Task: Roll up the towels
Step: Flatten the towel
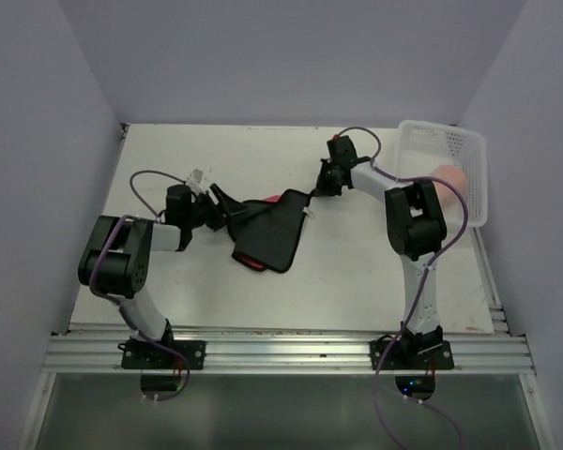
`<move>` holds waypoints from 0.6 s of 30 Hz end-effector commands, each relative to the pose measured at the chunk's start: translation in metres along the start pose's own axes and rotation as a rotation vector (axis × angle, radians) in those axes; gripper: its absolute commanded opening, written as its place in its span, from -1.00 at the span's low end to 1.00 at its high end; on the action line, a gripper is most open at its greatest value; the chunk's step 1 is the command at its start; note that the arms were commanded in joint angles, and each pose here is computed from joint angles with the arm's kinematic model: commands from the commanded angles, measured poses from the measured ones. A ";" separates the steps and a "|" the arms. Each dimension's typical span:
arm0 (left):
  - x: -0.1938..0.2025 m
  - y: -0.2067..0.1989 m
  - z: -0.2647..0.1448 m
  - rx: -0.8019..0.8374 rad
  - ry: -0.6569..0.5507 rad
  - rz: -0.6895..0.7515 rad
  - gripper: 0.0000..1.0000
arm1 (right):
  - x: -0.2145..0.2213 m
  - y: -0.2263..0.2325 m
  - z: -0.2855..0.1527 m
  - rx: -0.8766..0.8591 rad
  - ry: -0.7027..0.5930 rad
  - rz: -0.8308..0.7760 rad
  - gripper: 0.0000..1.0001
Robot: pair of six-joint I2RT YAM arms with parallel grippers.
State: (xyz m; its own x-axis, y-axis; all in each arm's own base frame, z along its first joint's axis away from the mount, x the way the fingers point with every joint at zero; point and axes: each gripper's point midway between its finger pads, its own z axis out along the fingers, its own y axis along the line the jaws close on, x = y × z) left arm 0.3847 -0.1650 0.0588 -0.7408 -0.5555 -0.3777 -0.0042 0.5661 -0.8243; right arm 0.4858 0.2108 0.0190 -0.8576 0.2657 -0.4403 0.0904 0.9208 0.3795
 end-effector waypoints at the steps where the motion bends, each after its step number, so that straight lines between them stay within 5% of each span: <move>1: -0.020 -0.033 -0.002 0.148 -0.060 0.042 0.39 | 0.028 -0.030 -0.001 0.089 0.089 -0.017 -1.00; 11: -0.030 -0.044 -0.002 0.189 -0.087 0.079 0.34 | 0.025 -0.032 -0.004 0.090 0.082 -0.017 -1.00; 18: -0.027 -0.038 -0.006 0.162 -0.102 0.097 0.07 | 0.024 -0.032 -0.005 0.090 0.081 -0.017 -1.00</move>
State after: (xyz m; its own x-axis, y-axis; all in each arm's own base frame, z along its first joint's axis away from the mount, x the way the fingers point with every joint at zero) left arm 0.3957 -0.1731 0.0888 -0.7049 -0.5669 -0.4263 0.1105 0.5060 -0.8555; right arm 0.4838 0.2065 0.0195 -0.8574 0.2636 -0.4419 0.0899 0.9223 0.3758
